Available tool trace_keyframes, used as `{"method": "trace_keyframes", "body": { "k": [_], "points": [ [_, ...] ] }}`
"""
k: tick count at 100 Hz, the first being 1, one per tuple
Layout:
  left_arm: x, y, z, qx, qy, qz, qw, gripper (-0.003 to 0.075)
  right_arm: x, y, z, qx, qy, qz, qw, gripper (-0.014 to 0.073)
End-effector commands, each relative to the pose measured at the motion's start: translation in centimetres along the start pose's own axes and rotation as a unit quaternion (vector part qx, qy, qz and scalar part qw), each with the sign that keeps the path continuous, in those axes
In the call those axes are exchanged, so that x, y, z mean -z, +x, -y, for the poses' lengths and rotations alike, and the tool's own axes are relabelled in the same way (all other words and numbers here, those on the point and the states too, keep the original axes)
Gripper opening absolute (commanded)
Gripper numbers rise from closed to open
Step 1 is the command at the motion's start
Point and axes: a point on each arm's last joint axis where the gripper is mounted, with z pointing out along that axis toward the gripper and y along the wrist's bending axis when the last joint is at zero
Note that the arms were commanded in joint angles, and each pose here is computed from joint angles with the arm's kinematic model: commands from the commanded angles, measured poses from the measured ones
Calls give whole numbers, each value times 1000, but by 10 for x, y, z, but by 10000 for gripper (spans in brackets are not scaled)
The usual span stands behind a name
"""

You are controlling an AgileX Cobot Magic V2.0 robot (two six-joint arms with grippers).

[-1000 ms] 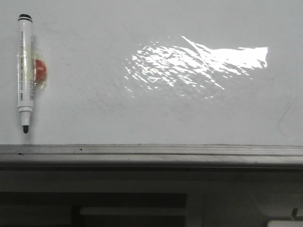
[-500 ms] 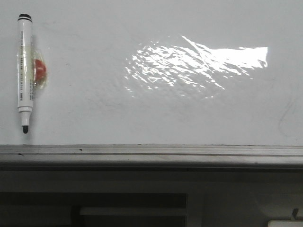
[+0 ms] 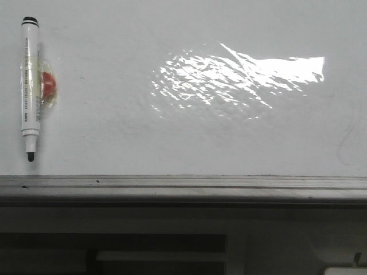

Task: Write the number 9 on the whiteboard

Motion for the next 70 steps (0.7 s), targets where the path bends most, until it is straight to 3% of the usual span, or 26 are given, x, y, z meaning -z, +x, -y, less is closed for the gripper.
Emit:
{"method": "trace_keyframes", "body": {
  "k": [1,23,70],
  "points": [
    [0,-4,1,-11,1,50,999,-20,-2,1,0,-13,5,36,999,-41],
    [4,-20,3,72,23,140,987,-20,4,-23,5,-14,28,171,985,-41],
    [5,-25,2,50,19,170,984,-20,4,-23,5,-21,27,172,985,-41]
  ]
}}
